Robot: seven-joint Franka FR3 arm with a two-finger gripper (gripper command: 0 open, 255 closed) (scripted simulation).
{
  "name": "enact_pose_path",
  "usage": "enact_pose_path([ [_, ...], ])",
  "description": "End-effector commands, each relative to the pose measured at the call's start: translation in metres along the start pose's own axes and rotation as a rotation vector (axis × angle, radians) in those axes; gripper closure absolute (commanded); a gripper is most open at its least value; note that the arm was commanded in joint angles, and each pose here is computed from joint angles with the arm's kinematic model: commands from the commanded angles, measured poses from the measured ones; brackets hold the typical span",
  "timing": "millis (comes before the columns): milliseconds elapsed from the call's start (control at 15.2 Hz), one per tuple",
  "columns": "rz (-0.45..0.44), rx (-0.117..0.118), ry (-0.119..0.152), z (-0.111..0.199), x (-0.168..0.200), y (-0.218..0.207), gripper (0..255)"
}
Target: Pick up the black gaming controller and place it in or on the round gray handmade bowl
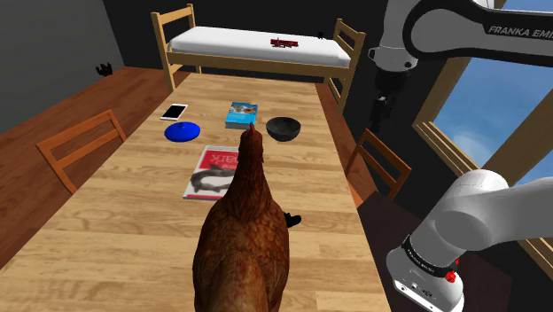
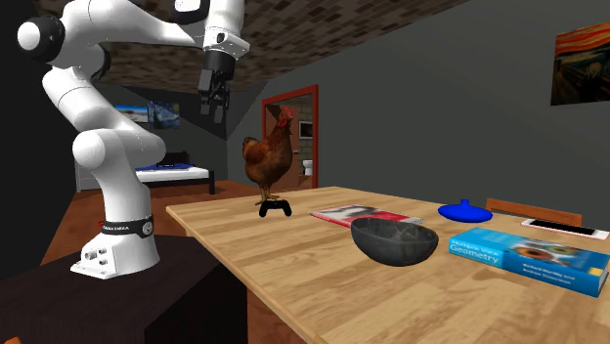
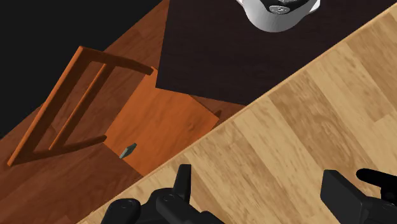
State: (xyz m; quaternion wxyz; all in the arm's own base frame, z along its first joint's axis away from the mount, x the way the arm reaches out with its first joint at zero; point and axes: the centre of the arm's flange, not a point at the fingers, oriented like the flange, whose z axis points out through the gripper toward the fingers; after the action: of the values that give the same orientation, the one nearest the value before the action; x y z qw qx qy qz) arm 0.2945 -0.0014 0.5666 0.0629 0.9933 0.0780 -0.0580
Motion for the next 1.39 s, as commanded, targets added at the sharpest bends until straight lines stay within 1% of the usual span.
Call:
enact_pose_path([
  [0,0.000,0.000,0.000,0.000,0.000,0.000,0],
  [1320,-0.108,0.042,-0.034,0.130,0.117,-0.195,0],
])
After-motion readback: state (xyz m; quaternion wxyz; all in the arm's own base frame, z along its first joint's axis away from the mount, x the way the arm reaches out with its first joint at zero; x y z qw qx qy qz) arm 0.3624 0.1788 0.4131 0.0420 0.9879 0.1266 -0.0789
